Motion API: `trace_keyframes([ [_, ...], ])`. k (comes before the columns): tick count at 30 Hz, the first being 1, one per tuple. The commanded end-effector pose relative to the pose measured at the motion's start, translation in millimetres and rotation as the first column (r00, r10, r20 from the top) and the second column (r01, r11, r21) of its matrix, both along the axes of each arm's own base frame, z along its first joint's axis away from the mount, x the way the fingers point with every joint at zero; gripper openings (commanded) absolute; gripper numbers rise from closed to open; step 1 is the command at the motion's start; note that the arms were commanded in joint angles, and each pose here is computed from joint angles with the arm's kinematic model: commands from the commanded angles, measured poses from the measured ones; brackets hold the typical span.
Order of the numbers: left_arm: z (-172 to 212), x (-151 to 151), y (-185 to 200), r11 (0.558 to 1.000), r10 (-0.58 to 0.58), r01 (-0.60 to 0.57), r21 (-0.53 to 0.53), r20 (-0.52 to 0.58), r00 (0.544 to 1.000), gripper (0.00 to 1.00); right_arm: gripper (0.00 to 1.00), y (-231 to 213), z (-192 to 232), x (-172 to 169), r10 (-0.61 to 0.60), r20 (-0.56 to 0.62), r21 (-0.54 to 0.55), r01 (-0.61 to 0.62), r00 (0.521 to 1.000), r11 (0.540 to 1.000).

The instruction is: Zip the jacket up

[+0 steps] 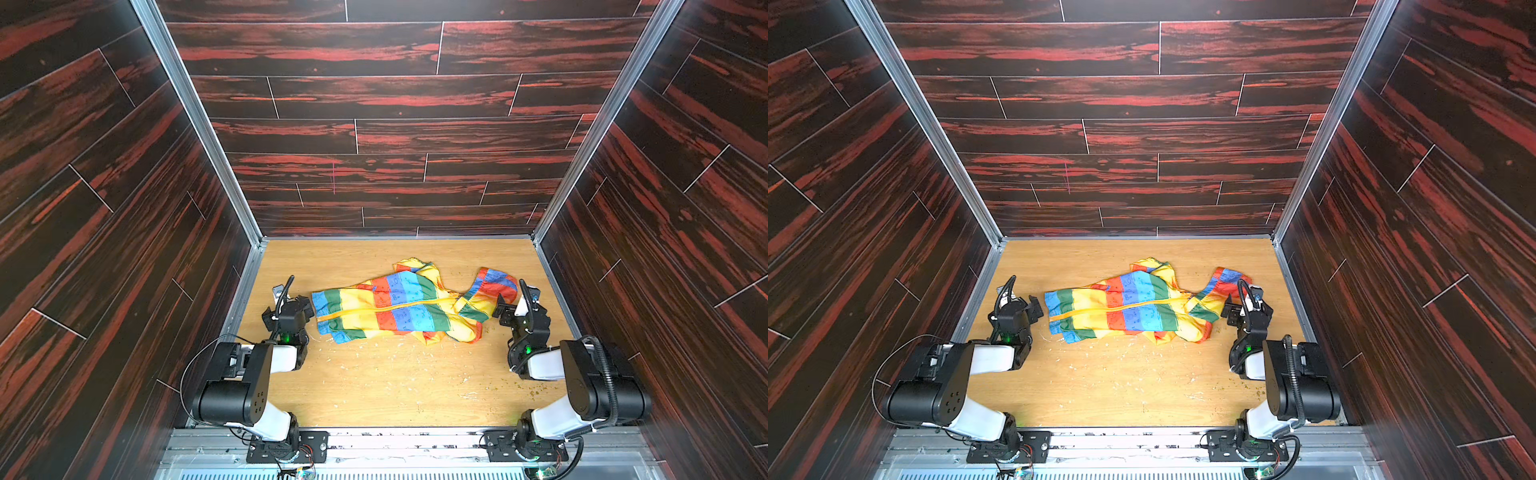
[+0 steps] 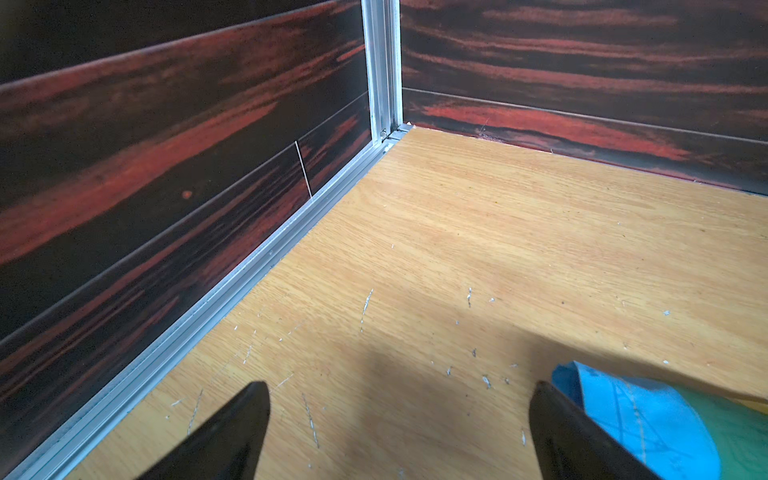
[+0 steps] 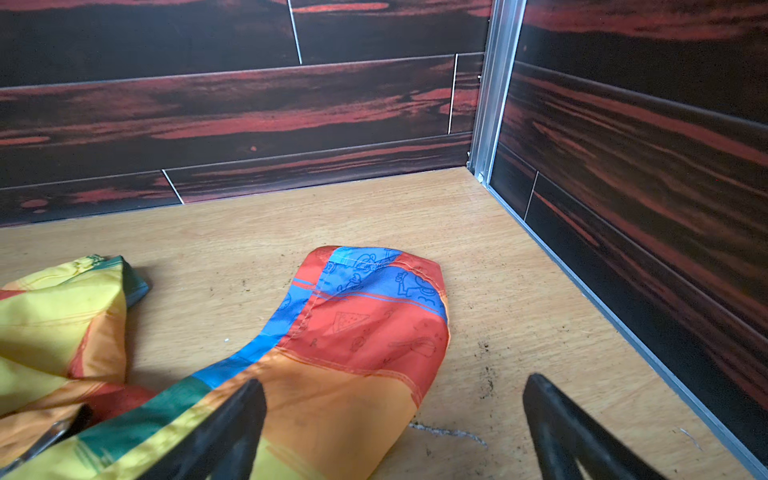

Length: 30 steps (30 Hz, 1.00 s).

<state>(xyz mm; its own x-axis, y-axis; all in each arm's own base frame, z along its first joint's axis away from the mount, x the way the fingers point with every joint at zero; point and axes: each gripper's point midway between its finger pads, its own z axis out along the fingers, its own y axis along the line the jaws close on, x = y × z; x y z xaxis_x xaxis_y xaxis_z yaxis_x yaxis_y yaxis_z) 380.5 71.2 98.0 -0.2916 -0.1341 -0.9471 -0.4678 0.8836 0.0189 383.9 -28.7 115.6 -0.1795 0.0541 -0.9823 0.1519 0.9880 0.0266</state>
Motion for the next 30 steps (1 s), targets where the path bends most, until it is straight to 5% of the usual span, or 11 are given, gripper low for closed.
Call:
trace_keyframes([
  [1,1.1,1.8,1.7,1.0,-0.001,0.001,0.01,-0.002,1.0,1.0,0.99,-0.1,1.3,3.1,0.002,0.008,0.003,-0.002,1.0,1.0],
  [30,-0.5,2.8,2.0,1.0,-0.001,0.001,0.008,-0.008,1.0,1.0,0.99,-0.1,-0.2,5.4,0.029,-0.003,0.026,-0.029,1.0,0.999],
])
